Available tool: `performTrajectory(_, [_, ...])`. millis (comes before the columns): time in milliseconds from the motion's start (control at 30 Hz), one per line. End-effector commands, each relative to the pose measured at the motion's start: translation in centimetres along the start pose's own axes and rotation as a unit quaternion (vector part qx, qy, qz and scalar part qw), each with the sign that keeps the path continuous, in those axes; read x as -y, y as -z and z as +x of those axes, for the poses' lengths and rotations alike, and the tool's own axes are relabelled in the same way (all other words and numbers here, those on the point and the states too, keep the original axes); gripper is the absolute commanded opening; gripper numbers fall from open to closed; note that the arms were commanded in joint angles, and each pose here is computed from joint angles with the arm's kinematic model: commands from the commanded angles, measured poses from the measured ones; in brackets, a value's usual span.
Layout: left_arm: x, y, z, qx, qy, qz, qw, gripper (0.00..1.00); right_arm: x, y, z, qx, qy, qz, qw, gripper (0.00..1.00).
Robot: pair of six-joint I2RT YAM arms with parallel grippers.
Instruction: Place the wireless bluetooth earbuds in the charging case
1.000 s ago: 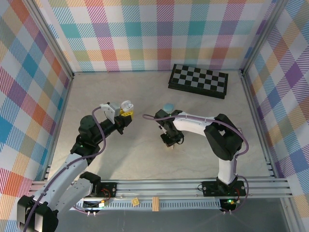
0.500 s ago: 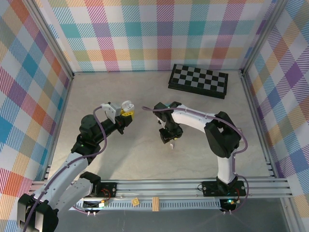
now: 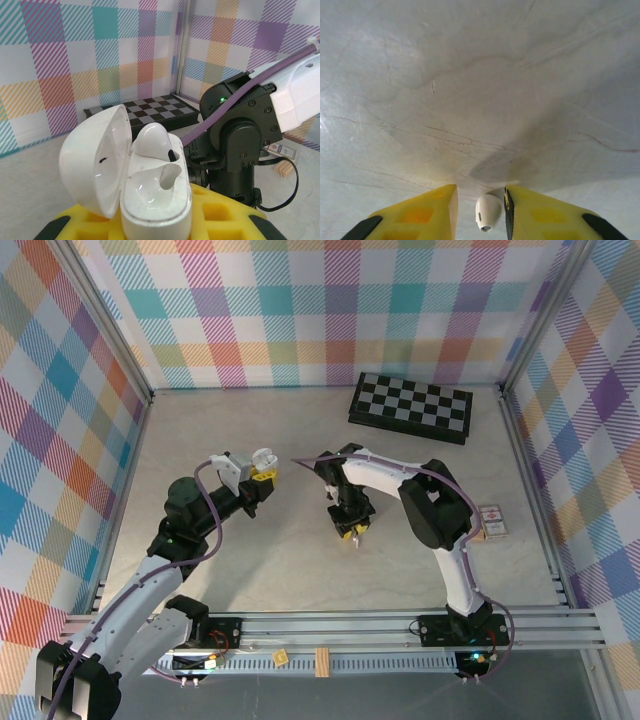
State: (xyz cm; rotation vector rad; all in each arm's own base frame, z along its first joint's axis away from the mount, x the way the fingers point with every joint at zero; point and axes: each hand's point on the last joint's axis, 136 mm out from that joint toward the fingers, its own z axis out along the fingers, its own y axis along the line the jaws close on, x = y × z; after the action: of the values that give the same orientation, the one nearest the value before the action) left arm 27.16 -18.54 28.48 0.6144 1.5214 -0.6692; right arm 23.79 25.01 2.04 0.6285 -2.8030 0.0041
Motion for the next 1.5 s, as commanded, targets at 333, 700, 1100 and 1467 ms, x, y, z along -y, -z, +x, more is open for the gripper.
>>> performTrajectory(333, [0.3,-0.3,-1.8,0.025,-0.02,0.007,0.999,0.12,0.2,0.0,1.6,-0.03,-0.001,0.007,1.0,0.31])
performTrajectory(700, [0.5,-0.4,-1.9,0.026,-0.018,0.012,0.999,0.12,0.6,-1.1,2.0,-0.042,-0.004,0.015,0.999,0.27])
performTrajectory(1100, [0.4,-0.6,-1.6,0.024,-0.016,0.014,0.999,0.12,1.2,0.2,1.1,0.014,-0.009,0.027,1.0,0.19])
performTrajectory(1467, [0.8,-2.0,-1.2,0.017,-0.01,0.029,0.999,0.12,3.1,6.7,-0.4,0.214,-0.022,0.053,0.975,0.2])
